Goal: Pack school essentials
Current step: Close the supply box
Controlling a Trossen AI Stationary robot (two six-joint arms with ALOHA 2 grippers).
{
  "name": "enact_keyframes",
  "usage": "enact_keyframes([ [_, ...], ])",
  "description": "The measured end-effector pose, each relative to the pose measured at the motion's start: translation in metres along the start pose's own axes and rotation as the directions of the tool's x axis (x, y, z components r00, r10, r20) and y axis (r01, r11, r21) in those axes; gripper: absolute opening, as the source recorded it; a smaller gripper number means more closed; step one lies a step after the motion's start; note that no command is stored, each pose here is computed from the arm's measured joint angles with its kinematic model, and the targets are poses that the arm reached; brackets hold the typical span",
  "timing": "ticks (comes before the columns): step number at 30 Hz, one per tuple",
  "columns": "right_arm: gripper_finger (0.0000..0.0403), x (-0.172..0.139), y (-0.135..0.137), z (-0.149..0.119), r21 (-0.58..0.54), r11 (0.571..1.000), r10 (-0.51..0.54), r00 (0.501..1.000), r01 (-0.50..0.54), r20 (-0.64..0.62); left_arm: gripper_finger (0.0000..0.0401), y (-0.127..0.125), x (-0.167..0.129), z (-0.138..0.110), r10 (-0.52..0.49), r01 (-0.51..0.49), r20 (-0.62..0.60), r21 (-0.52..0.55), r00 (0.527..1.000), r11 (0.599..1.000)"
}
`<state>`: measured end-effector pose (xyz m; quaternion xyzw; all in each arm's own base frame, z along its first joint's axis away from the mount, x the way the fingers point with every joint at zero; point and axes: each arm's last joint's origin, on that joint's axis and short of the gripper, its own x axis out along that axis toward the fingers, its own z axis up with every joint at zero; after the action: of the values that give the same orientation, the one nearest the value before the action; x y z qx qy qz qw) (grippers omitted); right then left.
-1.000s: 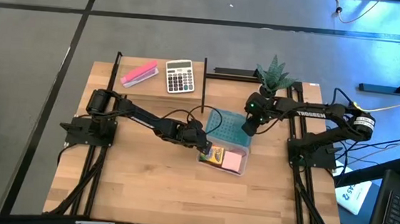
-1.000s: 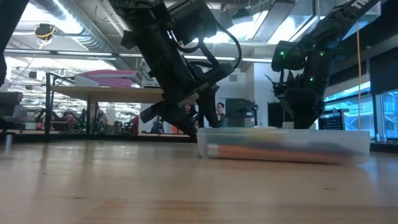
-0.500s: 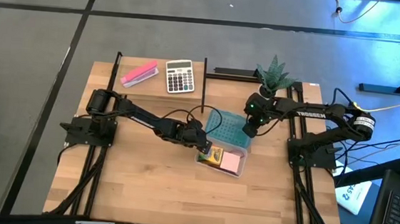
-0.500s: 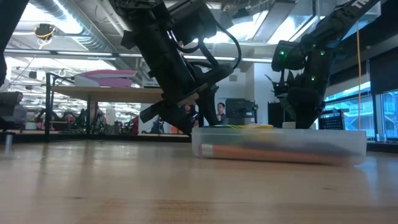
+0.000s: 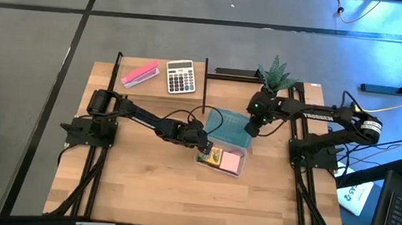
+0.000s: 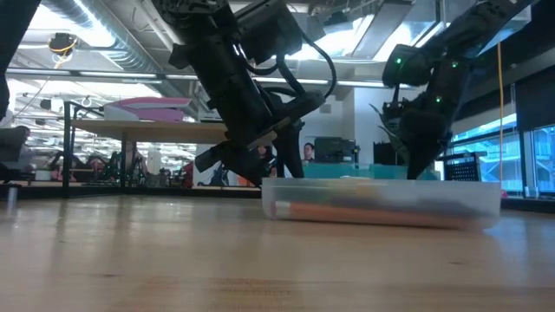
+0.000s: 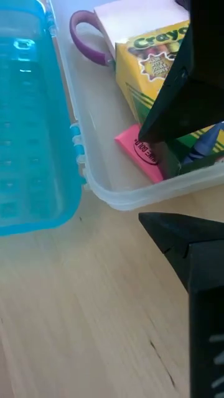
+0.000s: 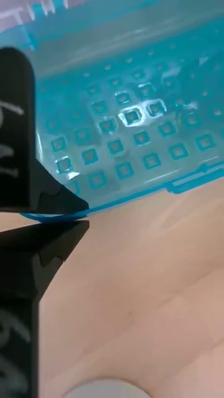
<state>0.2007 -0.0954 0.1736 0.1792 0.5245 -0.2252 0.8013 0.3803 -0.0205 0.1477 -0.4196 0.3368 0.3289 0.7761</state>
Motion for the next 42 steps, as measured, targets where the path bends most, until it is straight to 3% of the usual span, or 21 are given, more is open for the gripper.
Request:
enact_keyframes([
  [13, 0.0017, -0.027, 0.015, -0.005, -0.087, 0.996, 0.023, 0.995, -0.015, 0.101, 0.0188, -0.001, 0.000, 0.000, -0.004, 0.004, -0.001, 0.032, 1.000, 0.999],
  [42, 0.0023, -0.015, 0.016, -0.004, -0.072, 0.997, -0.015, 0.999, 0.018, 0.052, 0.0187, 0.000, 0.000, -0.001, -0.007, 0.008, -0.026, 0.003, 1.000, 1.000],
])
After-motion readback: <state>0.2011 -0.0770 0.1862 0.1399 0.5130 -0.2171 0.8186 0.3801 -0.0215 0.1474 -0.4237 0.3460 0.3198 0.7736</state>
